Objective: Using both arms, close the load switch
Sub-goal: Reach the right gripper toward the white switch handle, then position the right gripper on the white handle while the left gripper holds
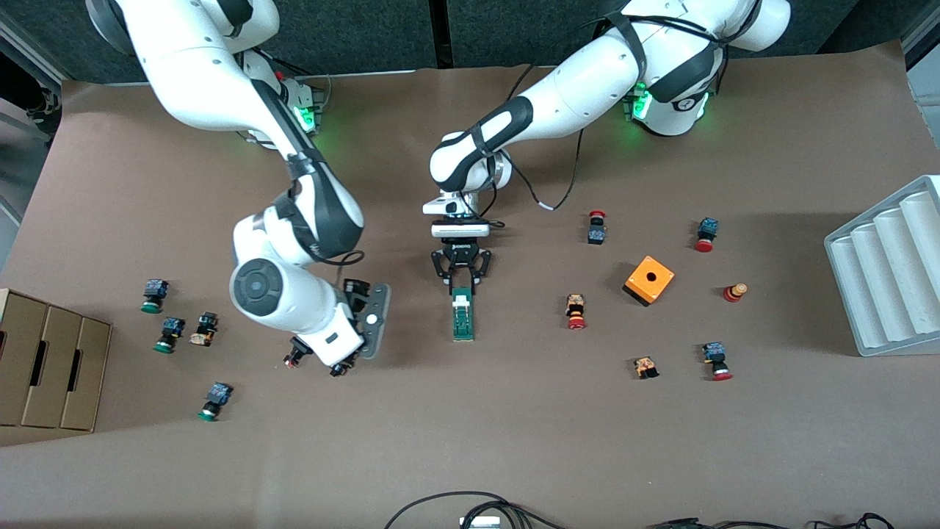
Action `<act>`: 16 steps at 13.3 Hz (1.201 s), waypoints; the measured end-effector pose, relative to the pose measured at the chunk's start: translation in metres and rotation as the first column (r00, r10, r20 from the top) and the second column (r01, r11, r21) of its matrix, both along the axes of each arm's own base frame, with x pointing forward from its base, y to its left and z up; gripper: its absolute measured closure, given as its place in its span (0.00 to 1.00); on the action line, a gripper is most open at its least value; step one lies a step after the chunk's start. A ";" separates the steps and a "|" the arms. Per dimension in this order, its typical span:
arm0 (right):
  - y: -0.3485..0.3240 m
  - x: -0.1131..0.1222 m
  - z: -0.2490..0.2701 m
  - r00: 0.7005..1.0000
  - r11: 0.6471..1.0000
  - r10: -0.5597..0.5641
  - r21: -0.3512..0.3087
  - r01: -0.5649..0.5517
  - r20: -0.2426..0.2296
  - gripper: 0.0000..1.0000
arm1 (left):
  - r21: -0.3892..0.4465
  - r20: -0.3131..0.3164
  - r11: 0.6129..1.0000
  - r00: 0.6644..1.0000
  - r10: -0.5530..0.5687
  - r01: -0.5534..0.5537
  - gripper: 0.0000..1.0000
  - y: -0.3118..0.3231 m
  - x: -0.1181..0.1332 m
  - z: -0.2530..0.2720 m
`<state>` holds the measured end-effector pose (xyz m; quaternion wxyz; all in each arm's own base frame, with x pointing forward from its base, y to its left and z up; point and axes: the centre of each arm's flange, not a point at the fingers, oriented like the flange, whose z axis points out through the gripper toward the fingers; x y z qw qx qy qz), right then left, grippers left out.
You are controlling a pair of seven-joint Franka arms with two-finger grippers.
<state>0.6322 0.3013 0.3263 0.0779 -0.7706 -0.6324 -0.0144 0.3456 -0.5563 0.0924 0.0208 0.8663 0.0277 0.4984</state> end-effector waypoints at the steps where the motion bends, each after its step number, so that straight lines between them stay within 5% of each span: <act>1: 0.015 -0.004 -0.007 1.000 1.000 0.014 0.002 -0.014 0.010 0.00 | 0.001 0.001 1.000 1.000 -0.001 0.001 0.50 0.000 0.000 0.000; 16: 0.133 -0.059 -0.059 0.994 0.999 0.048 0.022 -0.050 0.095 0.00 | 0.009 0.011 1.000 1.000 -0.004 0.004 0.51 0.000 -0.001 -0.002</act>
